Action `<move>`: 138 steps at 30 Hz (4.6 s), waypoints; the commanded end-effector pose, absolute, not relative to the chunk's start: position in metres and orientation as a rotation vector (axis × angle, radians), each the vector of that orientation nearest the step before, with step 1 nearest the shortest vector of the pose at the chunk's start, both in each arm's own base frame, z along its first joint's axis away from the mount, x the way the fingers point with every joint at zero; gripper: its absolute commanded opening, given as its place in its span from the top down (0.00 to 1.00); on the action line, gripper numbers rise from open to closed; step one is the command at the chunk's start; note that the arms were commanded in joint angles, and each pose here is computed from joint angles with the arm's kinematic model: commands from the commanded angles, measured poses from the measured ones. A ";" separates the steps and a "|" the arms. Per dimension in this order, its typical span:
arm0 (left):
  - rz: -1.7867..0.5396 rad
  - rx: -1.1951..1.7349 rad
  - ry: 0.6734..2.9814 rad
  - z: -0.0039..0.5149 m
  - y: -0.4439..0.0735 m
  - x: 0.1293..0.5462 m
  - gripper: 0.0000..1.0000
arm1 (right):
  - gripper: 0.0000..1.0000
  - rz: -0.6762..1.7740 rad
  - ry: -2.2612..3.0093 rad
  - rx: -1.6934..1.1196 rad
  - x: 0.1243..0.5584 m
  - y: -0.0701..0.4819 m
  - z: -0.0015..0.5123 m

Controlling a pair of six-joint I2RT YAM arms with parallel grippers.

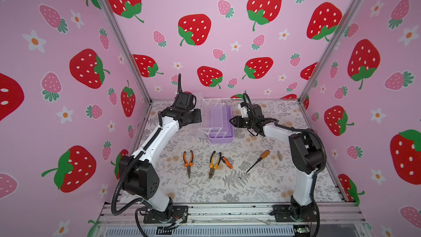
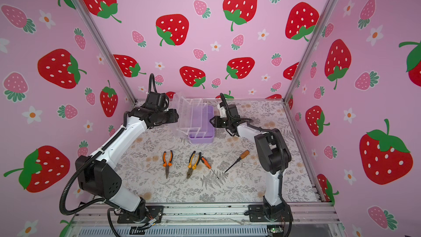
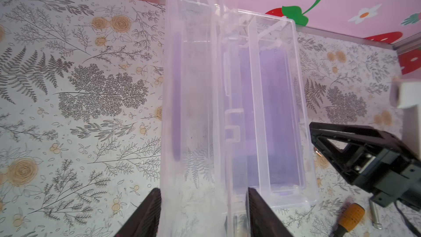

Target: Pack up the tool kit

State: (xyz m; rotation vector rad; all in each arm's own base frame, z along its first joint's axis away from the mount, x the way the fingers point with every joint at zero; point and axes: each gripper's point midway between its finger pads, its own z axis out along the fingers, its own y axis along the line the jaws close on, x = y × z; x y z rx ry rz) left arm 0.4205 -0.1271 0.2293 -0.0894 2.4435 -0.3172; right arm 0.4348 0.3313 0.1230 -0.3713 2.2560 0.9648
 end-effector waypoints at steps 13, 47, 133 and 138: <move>-0.578 -0.256 2.402 0.216 -0.113 0.419 0.38 | 0.59 0.768 2.350 -0.386 0.441 0.317 0.077; -0.622 -0.608 2.481 0.116 -0.084 0.419 0.11 | 0.63 0.872 2.402 -0.390 0.437 0.331 0.053; -0.177 -0.650 2.393 0.152 -0.028 0.280 0.10 | 0.49 0.663 2.186 -0.384 0.392 0.292 0.184; -0.235 -0.398 2.419 0.151 -0.078 0.266 0.18 | 0.49 0.558 2.194 -0.451 0.346 0.290 0.169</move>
